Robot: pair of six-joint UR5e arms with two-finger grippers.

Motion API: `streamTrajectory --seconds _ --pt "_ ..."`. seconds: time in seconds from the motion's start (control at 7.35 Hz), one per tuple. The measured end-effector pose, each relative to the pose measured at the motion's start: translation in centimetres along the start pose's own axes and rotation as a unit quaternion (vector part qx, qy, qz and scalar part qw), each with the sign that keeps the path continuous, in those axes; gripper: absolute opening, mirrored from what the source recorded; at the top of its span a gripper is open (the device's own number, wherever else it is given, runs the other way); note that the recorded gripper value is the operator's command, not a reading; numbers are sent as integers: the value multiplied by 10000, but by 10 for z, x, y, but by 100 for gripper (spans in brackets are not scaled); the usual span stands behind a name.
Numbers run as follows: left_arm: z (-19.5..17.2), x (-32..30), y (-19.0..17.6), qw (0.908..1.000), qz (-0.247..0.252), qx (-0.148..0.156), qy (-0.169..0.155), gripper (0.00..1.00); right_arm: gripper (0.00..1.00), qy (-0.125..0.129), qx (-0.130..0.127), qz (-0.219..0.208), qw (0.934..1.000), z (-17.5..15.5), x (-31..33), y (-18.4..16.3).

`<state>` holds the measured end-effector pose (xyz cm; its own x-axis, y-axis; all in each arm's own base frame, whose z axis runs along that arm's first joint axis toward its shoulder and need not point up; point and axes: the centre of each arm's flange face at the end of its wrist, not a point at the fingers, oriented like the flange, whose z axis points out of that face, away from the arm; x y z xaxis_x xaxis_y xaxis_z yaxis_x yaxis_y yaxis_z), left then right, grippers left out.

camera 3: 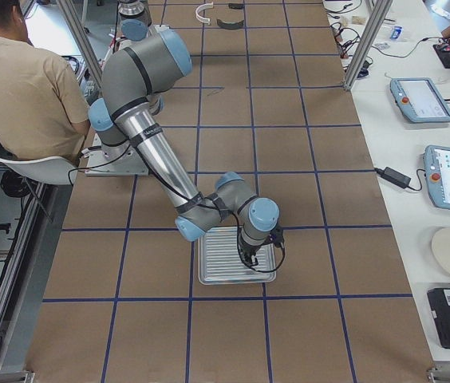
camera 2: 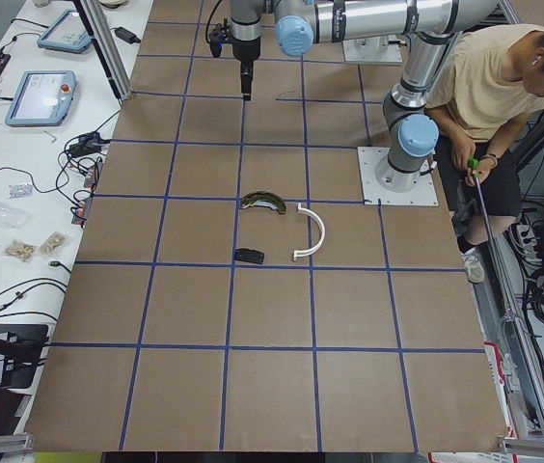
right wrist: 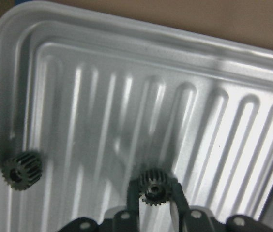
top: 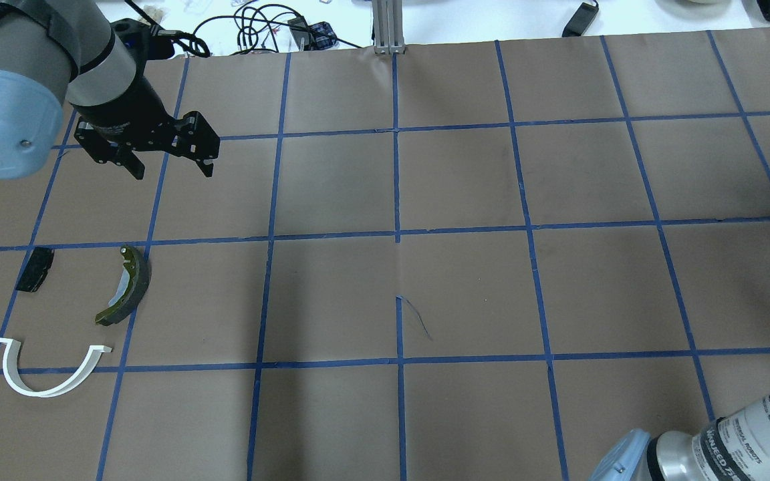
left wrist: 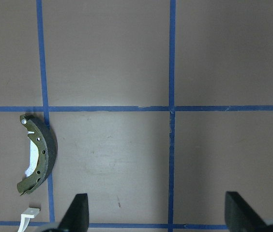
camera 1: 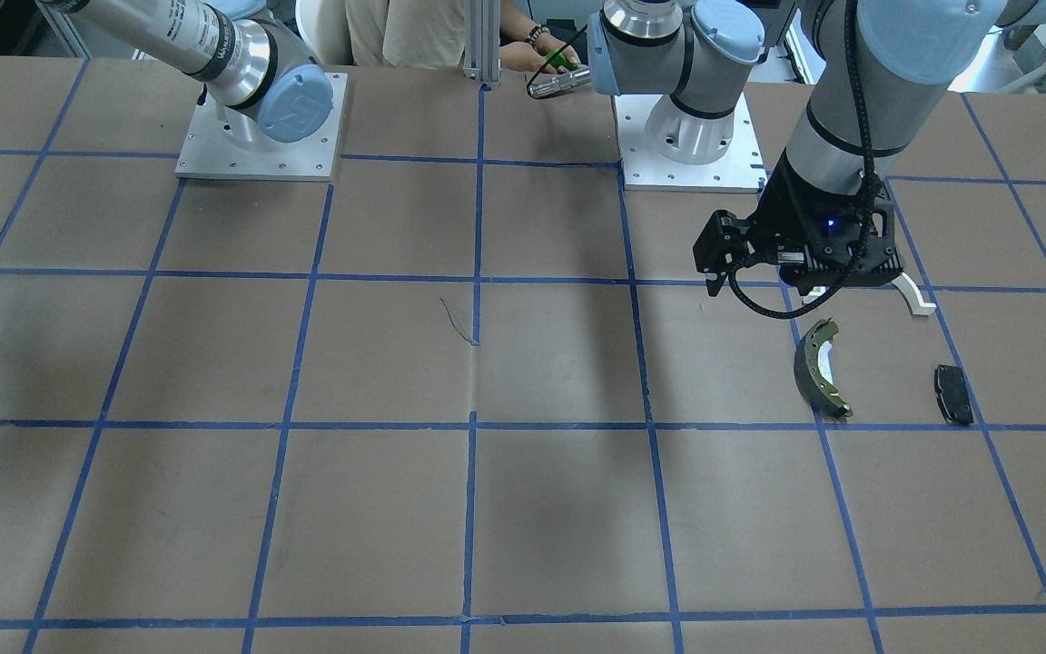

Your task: Place bearing gear from tray to pile

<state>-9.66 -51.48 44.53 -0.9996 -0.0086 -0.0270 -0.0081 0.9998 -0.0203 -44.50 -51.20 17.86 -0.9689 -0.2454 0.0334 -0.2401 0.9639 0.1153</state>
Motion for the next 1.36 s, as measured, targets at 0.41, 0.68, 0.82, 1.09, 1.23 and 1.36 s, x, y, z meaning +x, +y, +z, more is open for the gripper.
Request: streamTrajectory --seconds 0.41,0.68,0.82,1.09,1.23,1.36 --pt "0 0 1 10000 2 -1 -4 100 0 221 132 219 9994 -39 -9 -8" --pt "0 0 0 10000 -1 -3 -1 100 0 400 270 273 9985 -103 -72 -58" --pt "0 0 0 10000 -1 3 -5 100 0 389 313 356 9981 -132 -130 -97" --pt "-1 0 1 10000 -1 2 -8 100 0 318 347 595 9971 -163 -290 -179" --pt "0 0 1 10000 -1 -1 -8 100 0 270 368 770 9960 -166 -378 -209" --pt "1 0 0 10000 -1 -8 -6 100 0 172 406 947 9945 -165 -465 -227"
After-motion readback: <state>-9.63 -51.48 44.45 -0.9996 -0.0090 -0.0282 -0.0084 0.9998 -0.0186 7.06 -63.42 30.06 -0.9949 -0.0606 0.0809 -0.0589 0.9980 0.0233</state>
